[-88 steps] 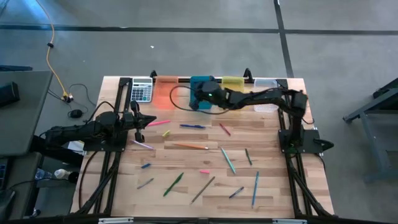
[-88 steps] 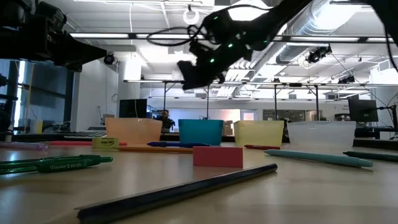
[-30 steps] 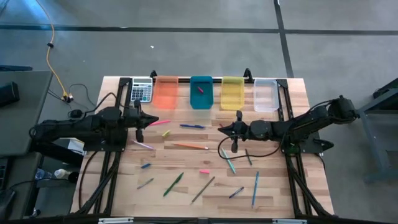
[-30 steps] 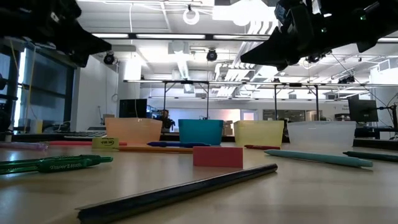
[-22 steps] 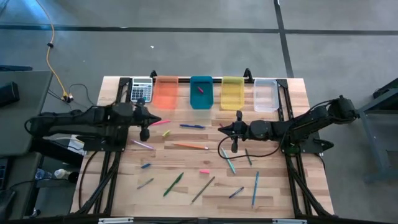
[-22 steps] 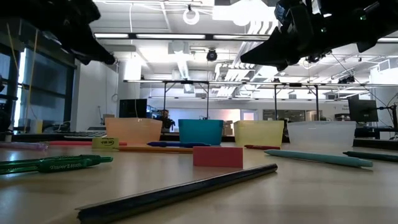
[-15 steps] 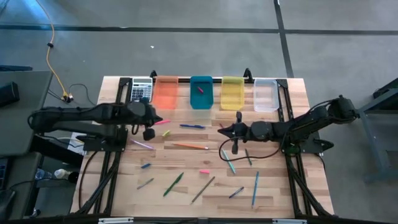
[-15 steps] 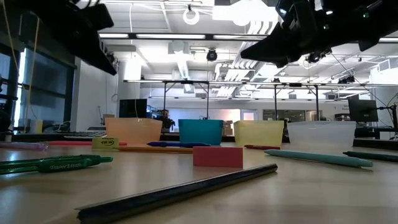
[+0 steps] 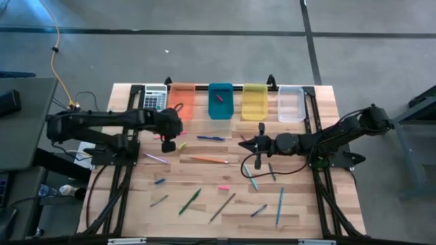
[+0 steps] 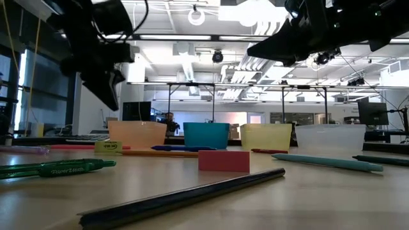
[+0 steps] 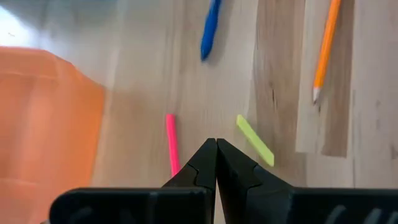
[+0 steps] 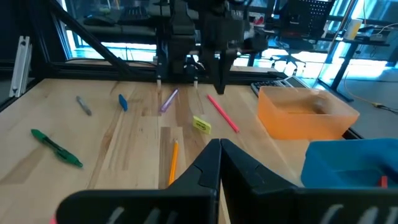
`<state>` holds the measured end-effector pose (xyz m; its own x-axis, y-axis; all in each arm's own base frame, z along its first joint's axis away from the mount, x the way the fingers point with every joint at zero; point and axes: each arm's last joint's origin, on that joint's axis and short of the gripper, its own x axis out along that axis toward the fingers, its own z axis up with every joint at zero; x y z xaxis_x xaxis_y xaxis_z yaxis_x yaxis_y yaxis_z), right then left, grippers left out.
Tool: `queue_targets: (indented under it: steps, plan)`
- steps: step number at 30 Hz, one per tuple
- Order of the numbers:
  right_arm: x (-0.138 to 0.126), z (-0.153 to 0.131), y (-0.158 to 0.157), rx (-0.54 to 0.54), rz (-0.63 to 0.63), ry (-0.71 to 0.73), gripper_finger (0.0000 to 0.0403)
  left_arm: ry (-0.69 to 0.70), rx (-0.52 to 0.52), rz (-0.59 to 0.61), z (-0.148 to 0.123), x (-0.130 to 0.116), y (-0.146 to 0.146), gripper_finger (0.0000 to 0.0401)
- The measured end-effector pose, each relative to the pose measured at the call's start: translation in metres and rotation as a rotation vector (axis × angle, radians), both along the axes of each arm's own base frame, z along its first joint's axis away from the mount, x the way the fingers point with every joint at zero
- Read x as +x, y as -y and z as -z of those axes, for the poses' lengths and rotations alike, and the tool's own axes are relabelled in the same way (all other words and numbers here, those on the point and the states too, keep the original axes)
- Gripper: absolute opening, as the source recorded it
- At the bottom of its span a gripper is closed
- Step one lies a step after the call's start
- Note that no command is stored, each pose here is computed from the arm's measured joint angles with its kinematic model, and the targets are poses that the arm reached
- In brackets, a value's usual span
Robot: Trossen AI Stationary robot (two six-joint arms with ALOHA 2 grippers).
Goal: Sort crayons/erasers/pens/pencils in bins
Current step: Put the pink pencil into the transparent bin
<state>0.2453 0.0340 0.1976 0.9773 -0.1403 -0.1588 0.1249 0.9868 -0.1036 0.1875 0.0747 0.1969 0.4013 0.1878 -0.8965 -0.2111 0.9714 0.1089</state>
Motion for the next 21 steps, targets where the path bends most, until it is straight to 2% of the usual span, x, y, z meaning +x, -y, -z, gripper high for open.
queue_targets:
  steps: [9, 21]
  plan:
    - [0.0, 0.0, 0.0, 0.0, 0.0, -0.002, 0.0, -0.123, -0.029, 0.0, 0.025, 0.01, -0.009, 0.0011]
    - [0.0, 0.0, 0.0, 0.0, 0.0, -0.003, 0.0, -0.169, 0.037, -0.067, 0.039, 0.017, -0.019, 0.0095]
